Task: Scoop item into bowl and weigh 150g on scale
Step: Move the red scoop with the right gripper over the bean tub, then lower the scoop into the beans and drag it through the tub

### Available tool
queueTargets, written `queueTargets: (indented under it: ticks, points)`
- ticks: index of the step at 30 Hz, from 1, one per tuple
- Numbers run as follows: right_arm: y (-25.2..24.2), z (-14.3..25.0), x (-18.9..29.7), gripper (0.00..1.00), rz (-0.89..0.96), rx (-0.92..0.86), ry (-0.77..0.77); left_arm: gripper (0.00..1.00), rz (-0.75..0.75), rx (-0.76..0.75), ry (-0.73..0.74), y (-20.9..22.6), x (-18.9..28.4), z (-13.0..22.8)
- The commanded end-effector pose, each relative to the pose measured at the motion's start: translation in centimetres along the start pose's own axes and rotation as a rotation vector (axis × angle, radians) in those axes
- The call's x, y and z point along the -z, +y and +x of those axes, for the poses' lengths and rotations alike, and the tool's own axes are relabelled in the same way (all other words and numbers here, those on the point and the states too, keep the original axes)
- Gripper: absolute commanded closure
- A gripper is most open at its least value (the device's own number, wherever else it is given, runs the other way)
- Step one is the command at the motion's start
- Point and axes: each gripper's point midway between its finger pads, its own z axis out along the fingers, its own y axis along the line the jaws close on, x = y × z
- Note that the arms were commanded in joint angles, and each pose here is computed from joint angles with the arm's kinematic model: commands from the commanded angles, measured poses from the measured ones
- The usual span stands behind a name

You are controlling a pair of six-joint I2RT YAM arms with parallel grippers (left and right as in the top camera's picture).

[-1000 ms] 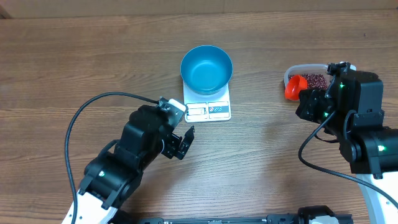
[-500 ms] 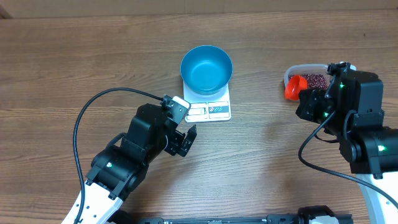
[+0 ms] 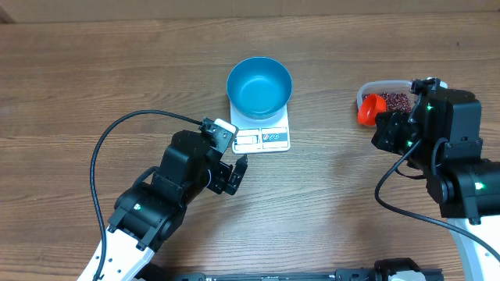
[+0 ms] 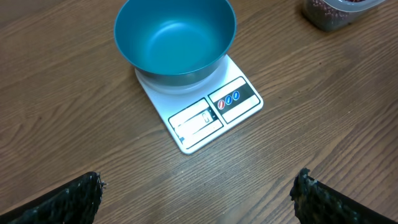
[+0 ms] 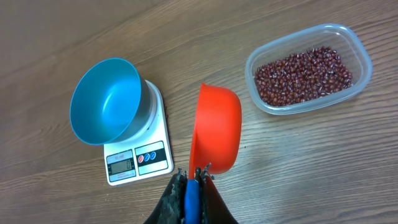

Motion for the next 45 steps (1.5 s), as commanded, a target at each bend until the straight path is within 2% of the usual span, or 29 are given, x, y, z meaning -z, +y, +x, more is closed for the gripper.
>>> queueTargets:
  ticks: [1,19,28,34,39,45]
  points:
    - [0.5,-1.1,0.8,0.96,-0.010,0.003,-0.039,0.00,0.016,0.013,0.005,-0.4,-0.1,0.2]
    - [0.1,-1.3,0.2,0.96,0.011,0.009,-0.036,0.00,0.015,0.013,0.035,-0.4,-0.1,0.9]
    - [-4.0,-1.2,-4.9,0.96,0.131,0.011,0.108,0.00,0.015,0.013,0.036,-0.4,-0.1,1.0]
    - [-6.9,-4.1,-6.2,0.96,0.189,0.039,0.112,0.00,0.015,0.013,0.035,-0.4,-0.1,1.0]
    - [-9.2,-6.7,-7.3,0.96,0.215,0.174,0.071,0.01,0.015,0.013,0.036,-0.4,-0.1,1.0]
    - [-10.8,-7.5,-9.2,0.96,0.228,0.324,0.087,0.00,0.015,0.013,0.036,-0.4,-0.1,1.0]
